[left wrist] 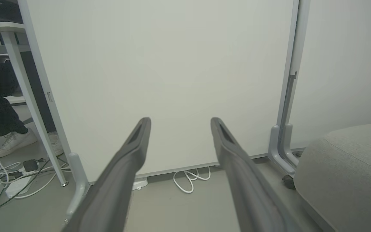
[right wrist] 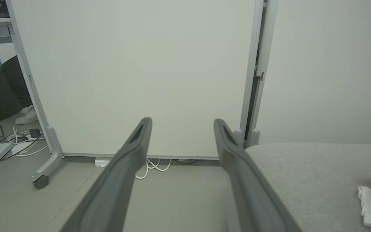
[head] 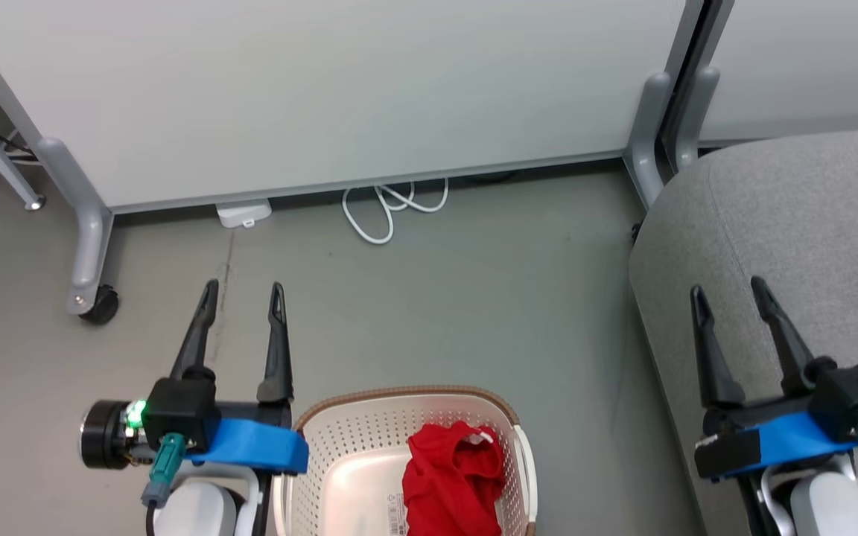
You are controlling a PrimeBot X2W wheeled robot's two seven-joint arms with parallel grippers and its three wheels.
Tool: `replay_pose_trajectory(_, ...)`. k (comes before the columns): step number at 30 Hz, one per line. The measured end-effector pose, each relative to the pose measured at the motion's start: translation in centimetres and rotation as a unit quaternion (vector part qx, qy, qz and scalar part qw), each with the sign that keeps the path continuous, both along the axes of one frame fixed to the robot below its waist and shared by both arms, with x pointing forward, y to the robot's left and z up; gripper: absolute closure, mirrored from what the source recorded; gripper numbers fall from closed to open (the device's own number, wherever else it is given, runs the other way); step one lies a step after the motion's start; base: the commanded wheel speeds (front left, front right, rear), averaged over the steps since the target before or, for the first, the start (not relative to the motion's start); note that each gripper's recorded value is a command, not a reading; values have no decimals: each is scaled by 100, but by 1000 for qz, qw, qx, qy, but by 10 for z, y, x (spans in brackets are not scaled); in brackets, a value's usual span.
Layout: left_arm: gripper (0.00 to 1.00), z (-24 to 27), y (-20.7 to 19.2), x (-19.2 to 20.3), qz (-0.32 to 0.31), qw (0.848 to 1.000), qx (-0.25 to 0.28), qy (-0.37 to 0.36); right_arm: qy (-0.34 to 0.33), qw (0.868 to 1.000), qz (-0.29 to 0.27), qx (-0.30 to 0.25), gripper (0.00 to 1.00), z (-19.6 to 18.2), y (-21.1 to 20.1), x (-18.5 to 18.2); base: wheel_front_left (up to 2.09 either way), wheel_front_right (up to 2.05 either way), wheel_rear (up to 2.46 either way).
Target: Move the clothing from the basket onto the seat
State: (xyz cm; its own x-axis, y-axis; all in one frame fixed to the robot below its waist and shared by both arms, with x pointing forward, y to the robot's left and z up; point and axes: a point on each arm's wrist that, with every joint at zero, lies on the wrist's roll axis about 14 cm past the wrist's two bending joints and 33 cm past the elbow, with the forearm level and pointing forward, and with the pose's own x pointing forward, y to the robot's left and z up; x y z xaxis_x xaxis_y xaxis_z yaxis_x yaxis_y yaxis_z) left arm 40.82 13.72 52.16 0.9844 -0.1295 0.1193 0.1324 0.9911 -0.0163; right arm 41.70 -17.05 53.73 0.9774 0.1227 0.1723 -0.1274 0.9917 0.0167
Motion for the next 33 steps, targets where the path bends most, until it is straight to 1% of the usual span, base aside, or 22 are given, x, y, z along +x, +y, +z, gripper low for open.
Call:
replay_pose_trajectory(8, 0, -2, 10, -20, 12, 1000, -7, 4, 15, 1000, -4, 12, 0, -9, 0, -19, 0, 0, 0)
replay_pose_trajectory(19, 0, -10, 14, -34, 16, 1000, -13, 15, 34, 999, -18, 24, 0, -22, -5, -34, 0, 0, 0)
replay_pose_trajectory(33, 0, -15, 18, -38, 22, 999, -15, 23, 47, 998, -22, 32, 0, -31, -6, -39, 0, 0, 0)
